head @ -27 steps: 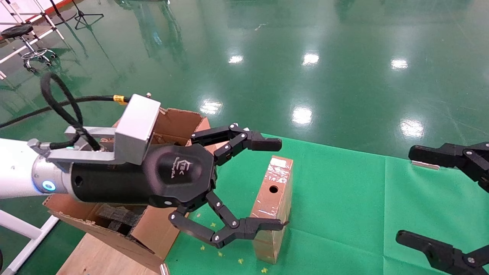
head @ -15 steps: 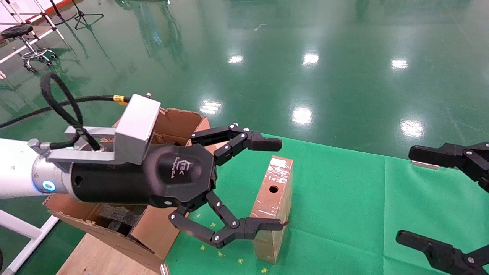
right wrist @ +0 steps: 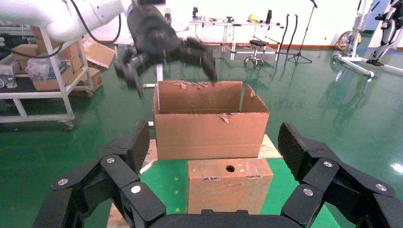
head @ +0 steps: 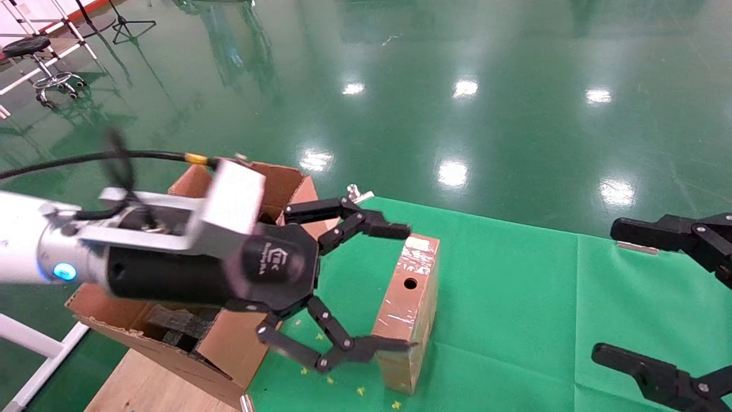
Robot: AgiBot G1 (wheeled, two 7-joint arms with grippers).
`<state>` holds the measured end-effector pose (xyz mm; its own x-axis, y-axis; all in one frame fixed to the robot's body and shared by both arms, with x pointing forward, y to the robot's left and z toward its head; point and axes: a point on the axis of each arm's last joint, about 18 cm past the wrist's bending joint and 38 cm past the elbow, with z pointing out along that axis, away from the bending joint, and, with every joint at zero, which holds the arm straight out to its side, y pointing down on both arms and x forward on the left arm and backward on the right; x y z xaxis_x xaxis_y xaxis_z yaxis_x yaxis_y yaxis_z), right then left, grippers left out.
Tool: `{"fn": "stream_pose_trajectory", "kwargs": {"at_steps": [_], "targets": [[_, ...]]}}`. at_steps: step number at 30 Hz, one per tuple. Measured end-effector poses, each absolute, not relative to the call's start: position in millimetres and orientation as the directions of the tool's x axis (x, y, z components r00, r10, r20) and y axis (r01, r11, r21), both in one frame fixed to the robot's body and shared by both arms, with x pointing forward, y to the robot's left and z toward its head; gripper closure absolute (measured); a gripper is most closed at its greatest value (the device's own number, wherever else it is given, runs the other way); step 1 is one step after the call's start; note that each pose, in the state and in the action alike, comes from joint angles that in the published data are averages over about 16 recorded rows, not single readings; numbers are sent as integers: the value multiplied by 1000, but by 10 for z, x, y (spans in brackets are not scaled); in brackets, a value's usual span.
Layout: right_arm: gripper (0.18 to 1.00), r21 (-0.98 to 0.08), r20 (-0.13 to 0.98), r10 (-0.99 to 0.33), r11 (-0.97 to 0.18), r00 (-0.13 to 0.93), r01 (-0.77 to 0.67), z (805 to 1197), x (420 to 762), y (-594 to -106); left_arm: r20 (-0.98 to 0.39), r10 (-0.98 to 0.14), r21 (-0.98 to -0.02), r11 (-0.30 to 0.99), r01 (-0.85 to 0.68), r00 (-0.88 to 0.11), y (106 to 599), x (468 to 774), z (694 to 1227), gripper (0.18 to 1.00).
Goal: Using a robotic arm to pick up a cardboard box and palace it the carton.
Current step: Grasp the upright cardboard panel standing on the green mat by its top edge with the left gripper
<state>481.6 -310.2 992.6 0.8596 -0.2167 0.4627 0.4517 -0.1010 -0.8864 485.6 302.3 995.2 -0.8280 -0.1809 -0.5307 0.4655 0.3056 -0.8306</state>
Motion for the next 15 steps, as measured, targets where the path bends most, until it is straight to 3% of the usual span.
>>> {"fn": "stream_pose_trajectory", "kwargs": {"at_steps": [8, 15], "targets": [[228, -886, 463, -217, -101, 860, 452, 9926, 4816, -3102, -562, -179, -783, 430, 450, -807, 2994, 4968, 10053, 183], [340, -887, 463, -217, -101, 860, 452, 9926, 4817, -3103, -551, -194, -766, 504, 400, -811, 3004, 5063, 10065, 183]]}}
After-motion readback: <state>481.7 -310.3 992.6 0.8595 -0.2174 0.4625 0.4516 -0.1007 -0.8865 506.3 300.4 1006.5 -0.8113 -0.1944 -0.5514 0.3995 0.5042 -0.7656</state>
